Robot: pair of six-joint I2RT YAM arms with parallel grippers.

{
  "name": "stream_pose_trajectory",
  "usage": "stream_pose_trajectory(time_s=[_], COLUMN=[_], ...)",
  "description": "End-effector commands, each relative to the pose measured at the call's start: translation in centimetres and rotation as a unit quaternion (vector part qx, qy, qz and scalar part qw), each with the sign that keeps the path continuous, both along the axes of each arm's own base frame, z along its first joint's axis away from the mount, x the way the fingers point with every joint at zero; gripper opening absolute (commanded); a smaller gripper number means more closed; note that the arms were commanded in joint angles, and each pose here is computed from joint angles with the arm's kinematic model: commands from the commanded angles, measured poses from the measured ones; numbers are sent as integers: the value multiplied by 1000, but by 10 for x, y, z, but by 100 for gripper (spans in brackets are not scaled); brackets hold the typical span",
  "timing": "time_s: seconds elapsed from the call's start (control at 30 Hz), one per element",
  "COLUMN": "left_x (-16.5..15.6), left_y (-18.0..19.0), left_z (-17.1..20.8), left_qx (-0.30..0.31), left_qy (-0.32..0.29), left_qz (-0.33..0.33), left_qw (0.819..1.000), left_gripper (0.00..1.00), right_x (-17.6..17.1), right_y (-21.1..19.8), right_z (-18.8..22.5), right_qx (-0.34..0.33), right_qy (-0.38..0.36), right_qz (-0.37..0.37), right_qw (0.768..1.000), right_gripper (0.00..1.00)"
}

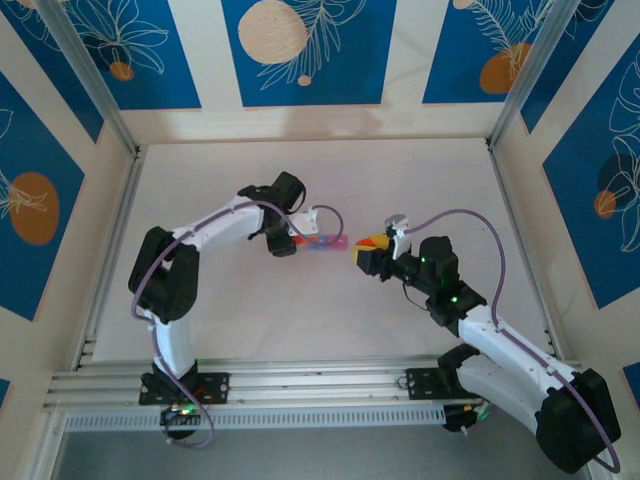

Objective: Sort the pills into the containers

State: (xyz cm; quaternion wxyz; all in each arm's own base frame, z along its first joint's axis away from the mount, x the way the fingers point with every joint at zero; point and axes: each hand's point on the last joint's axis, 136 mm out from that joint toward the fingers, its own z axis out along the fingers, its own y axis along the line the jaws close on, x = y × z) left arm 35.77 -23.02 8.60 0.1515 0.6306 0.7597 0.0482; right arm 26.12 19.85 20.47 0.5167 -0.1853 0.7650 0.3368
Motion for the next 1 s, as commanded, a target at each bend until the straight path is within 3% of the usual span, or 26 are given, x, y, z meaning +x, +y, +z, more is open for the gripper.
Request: stream_pose_trajectory(time_s=[0.0,0.97], left_x=[0,8], left_y=[1,7], left_z=[-1,-19], left_qx=[25,139], left_qy=[6,-39], left_qz=[-18,-61], left_qw=[1000,988], left_gripper=[0,0], right_x=[2,0], right_y=[-4,-4], right_z=[1,2], right_qx=[6,10], right_qy=[-1,1], right_qz=[-12,-9], right_qw=[1000,1000], right_gripper=[30,30])
